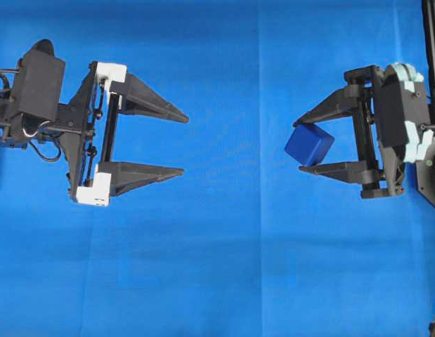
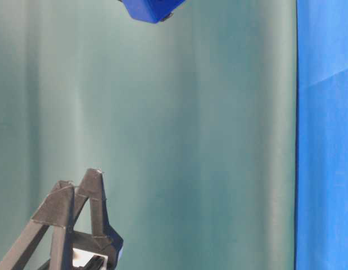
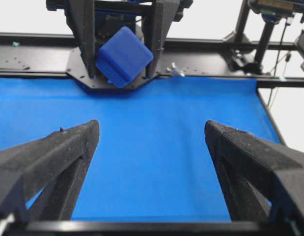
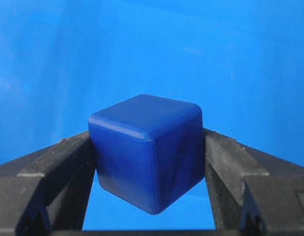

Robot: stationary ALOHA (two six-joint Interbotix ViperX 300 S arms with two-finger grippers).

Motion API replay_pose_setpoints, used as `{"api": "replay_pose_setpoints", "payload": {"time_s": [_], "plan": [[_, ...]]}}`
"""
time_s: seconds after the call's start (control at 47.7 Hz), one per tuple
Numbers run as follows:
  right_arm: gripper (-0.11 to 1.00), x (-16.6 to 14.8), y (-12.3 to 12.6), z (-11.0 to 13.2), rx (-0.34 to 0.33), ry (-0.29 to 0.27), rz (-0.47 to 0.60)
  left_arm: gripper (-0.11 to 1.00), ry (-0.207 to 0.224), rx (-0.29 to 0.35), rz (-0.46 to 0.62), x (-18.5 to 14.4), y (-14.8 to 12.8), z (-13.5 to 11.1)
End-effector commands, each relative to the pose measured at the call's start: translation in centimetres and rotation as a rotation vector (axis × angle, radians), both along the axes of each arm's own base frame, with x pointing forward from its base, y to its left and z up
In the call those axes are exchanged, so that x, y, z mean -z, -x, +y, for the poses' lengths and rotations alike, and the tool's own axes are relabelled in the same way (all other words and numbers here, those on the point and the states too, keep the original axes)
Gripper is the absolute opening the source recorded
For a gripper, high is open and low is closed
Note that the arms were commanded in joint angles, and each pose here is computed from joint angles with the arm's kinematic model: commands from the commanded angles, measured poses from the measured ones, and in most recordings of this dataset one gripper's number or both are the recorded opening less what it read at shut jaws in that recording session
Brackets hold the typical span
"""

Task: Handover the blue block to the right arm after grasping it with the left arm, then place it in the designated position.
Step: 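Pull the cube back toward the right side with the right gripper, then lower the cube to the table with the right gripper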

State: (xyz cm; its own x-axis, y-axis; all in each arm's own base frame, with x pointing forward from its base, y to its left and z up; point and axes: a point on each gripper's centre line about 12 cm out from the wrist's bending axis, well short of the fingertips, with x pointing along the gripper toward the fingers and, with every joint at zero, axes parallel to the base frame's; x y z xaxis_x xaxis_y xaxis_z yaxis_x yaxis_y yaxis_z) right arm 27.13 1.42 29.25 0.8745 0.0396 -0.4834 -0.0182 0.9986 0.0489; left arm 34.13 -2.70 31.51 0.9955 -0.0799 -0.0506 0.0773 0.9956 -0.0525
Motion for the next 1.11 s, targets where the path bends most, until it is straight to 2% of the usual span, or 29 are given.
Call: {"api": "replay_pose_setpoints", "payload": {"time_s": [0.0,0.587,0.838,1.089], "plan": [[0.49,-0.6,-0.1,0.1,-0.001,-0.004,-0.021,0.92,-0.003,0.004,-0.039,-1.4,-0.1,-0.1],[0.49,-0.1,-1.1,0.1,-0.001,-0.003,-0.031,0.92,-0.003,0.004,-0.033,-1.3,-0.1,-0.1],[0.49,1.4,-2.9,0.1,-0.001,-0.001,-0.026,0.92,-0.007,0.004,-0.033,-1.3,-0.1,-0.1],[0.49,4.4,-5.6,0.1,0.003,-0.001,0.022,0.92,-0.011,0.004,-0.032,-1.2,-0.1,-0.1]]}}
